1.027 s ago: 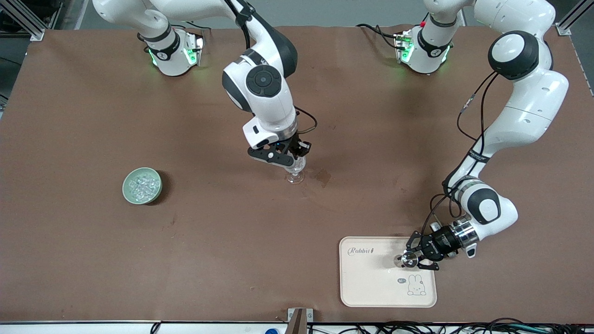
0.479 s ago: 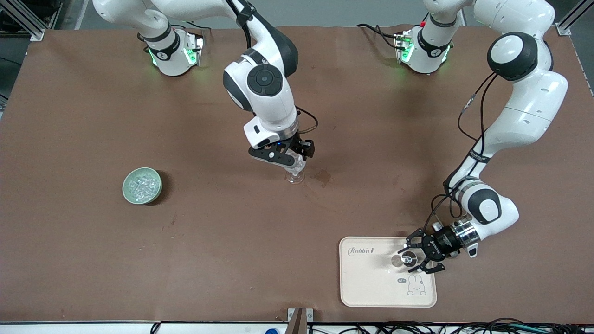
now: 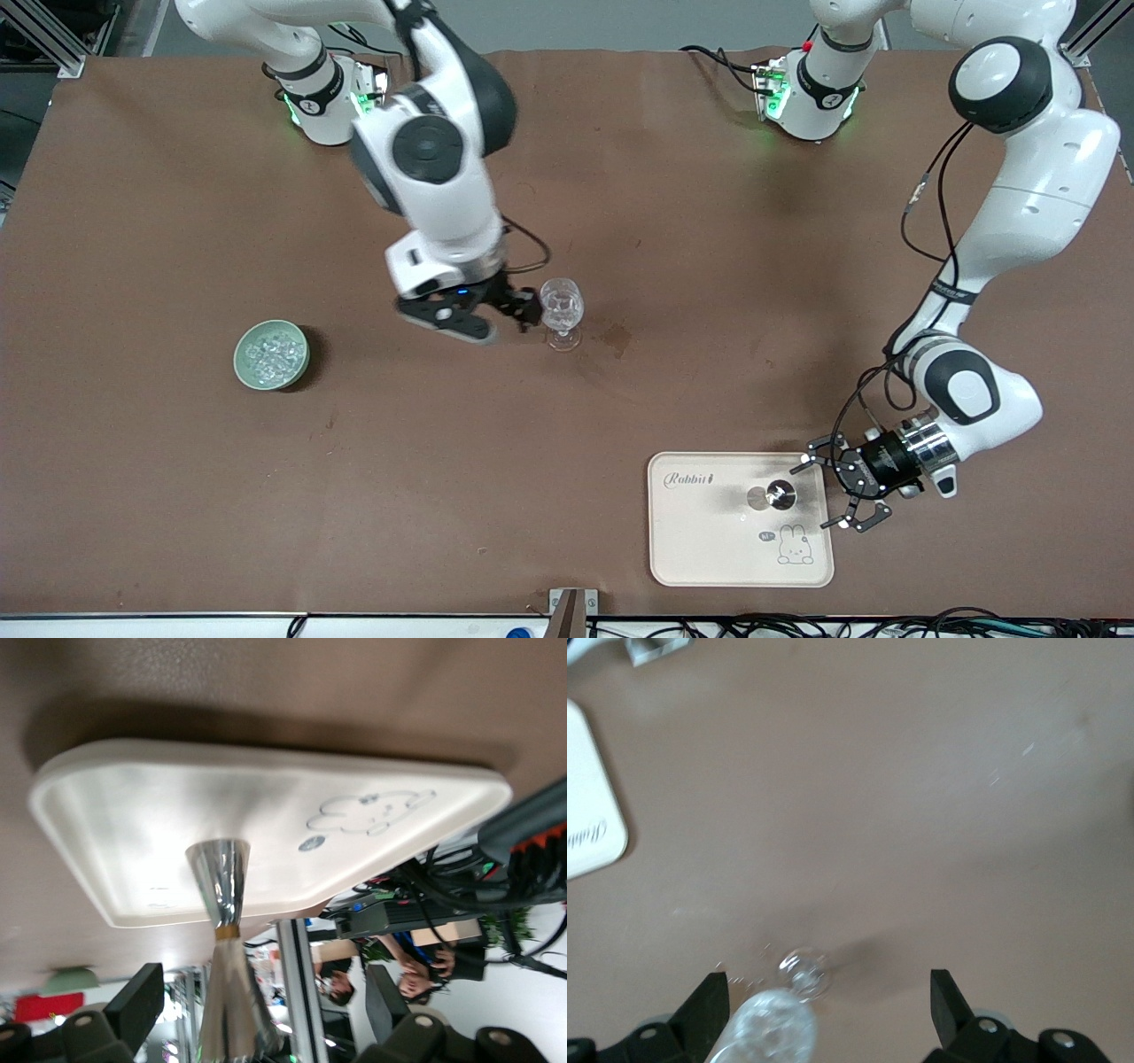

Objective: Pour wine and add ice with both arms

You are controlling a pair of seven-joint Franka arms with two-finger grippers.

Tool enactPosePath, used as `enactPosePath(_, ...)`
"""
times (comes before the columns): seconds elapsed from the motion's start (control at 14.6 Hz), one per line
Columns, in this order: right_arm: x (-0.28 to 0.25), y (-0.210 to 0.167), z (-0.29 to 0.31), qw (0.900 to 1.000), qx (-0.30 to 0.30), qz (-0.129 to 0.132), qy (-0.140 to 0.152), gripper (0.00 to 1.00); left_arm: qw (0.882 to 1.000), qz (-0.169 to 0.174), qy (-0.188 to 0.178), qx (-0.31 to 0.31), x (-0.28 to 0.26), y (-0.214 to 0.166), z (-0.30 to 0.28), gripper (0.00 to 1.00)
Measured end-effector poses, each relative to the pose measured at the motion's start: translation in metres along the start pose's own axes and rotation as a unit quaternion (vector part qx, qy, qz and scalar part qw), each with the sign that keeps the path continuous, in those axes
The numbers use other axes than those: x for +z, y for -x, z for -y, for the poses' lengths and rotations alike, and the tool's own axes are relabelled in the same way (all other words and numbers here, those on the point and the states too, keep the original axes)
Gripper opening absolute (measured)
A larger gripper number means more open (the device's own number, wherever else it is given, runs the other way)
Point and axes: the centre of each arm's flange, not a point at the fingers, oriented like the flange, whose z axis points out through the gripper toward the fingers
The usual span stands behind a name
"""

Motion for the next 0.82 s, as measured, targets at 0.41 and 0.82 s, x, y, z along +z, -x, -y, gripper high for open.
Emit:
enactPosePath(0.41,-0.067,-0.118,-0.175,0.999,-0.043,0.009,0.026,1.00,0.989,-0.071,-0.101,0.079,-0.063,0.029,-0.013,1.00)
enactPosePath(0.82,-0.070,-0.114,-0.291,0.998,-0.032,0.039,0.040,1.00,0.945,-0.174,-0.176,0.211,-0.062,0.070,-0.012,1.00)
